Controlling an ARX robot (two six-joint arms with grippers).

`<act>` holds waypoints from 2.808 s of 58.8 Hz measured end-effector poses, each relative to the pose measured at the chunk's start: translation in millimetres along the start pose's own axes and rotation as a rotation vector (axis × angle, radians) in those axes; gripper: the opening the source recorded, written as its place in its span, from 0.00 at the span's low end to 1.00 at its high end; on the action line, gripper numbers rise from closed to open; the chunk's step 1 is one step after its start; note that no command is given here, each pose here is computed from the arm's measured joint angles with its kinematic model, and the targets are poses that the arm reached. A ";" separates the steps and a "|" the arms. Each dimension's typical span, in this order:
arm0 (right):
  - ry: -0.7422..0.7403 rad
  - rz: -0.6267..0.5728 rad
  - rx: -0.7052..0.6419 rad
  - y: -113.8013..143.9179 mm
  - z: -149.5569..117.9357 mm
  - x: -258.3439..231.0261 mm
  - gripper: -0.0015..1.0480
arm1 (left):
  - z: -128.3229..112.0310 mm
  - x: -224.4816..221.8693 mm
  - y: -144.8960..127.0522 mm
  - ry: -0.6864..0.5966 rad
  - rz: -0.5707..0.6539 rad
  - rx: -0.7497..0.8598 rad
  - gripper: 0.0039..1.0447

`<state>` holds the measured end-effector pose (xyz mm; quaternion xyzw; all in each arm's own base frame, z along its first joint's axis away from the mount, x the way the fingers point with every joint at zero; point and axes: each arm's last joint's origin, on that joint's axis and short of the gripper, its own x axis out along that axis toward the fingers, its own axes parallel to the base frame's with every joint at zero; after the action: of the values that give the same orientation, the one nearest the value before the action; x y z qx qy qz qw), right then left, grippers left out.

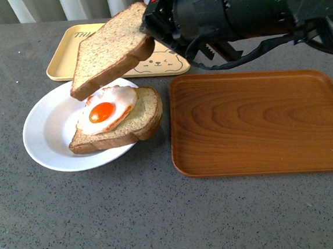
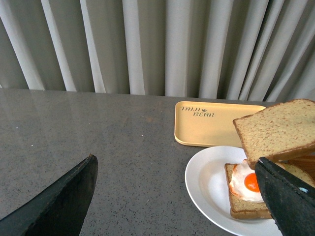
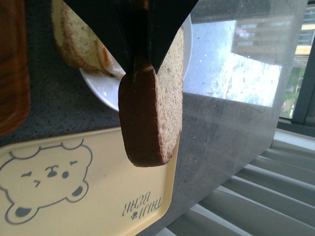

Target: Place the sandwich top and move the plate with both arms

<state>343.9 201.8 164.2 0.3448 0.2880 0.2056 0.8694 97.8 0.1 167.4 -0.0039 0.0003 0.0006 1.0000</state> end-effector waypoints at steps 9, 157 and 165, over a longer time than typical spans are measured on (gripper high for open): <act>-0.002 0.004 0.027 6.5 -16.3 3.1 0.02 | 0.0 0.0 0.0 0.000 0.000 0.000 0.92; -0.580 -0.431 -0.714 -97.6 -35.2 -244.1 0.02 | 0.0 0.0 0.0 0.000 0.000 0.000 0.92; -0.593 -0.428 -0.715 -97.0 -35.7 -252.5 0.02 | 0.0 0.0 0.0 0.000 0.000 0.000 0.92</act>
<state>147.0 12.8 163.9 0.0024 0.0048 0.0021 1.0000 97.8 0.1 167.4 -0.0039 0.0003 0.0004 1.0000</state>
